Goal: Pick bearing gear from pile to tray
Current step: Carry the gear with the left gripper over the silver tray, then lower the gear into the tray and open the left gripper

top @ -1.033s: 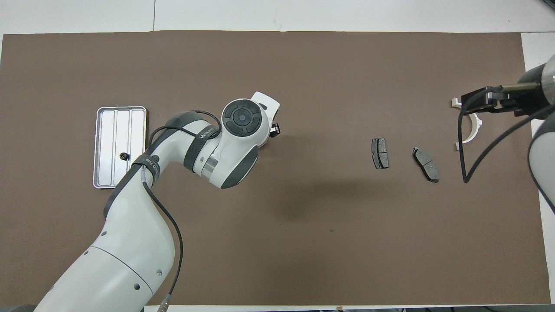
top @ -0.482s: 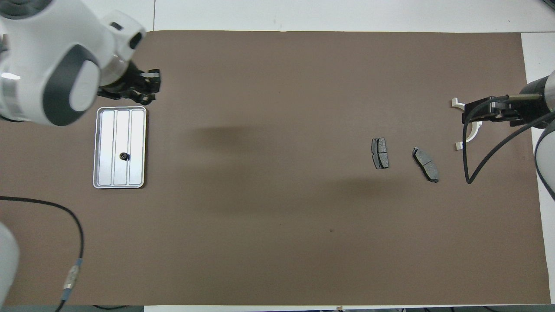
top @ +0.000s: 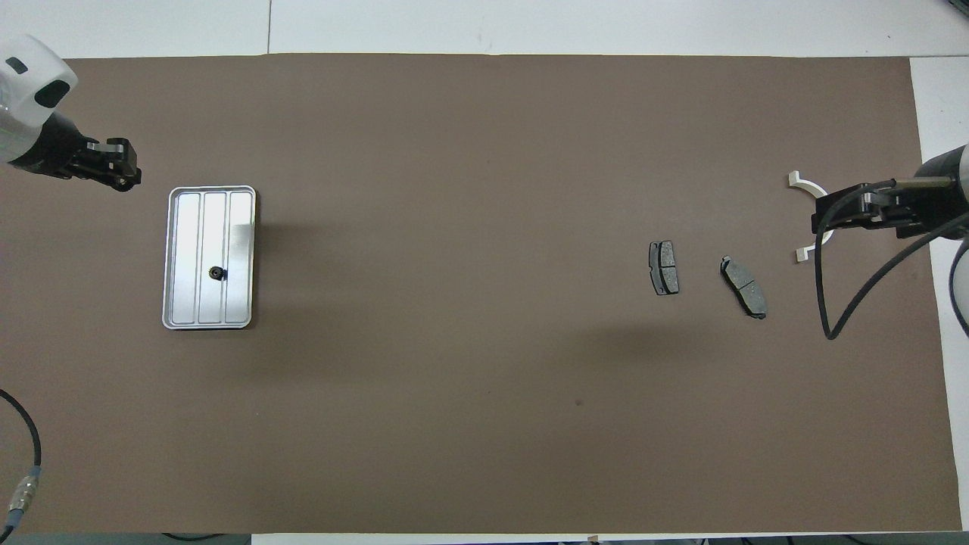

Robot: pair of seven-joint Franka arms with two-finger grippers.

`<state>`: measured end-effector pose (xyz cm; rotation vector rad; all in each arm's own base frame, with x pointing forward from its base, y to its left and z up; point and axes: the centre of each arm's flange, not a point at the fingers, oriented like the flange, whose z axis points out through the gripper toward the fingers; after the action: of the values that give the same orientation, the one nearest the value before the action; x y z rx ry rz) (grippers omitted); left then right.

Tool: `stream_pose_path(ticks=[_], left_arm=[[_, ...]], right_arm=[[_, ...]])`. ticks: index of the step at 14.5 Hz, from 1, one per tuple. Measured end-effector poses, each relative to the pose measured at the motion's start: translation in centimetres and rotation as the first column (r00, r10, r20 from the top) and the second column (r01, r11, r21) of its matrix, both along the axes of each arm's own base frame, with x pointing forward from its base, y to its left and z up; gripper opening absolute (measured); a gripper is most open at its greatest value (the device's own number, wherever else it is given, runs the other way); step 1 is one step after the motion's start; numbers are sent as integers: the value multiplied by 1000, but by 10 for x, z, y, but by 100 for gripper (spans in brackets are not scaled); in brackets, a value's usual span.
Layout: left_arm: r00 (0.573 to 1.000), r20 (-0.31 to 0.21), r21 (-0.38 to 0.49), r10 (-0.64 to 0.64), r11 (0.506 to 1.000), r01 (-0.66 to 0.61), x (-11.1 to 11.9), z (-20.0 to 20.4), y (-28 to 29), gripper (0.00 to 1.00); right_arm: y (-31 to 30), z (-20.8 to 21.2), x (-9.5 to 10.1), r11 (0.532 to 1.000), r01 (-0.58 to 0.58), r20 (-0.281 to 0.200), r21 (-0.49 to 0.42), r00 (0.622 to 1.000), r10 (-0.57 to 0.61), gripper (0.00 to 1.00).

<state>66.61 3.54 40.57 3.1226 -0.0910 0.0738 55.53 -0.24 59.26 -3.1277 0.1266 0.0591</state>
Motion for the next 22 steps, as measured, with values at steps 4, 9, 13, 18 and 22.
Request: stream_pose_path(ticks=[4, 9, 13, 18, 22], left_arm=[[999, 26, -4, -26, 1000, 26, -16, -62, -22, 35], [999, 38, -5, -31, 1000, 31, -24, -79, -32, 35], [999, 43, -7, -22, 1000, 22, -32, -96, -38, 35], [999, 43, -6, -20, 1000, 21, -35, -97, -38, 35], [999, 43, -6, -20, 1000, 21, -35, -98, -38, 35]], right_arm=[[0, 0, 0, 1000, 0, -1, 0, 1000, 0, 100], [-2, 0, 0, 1000, 4, -1, 0, 1000, -4, 100], [-2, 1, 0, 1000, 3, 1, 0, 1000, -3, 100], [1, 2, 0, 1000, -1, 2, 0, 1000, 1, 100], [2, 3, -1, 1000, -4, 5, 0, 1000, 4, 100]])
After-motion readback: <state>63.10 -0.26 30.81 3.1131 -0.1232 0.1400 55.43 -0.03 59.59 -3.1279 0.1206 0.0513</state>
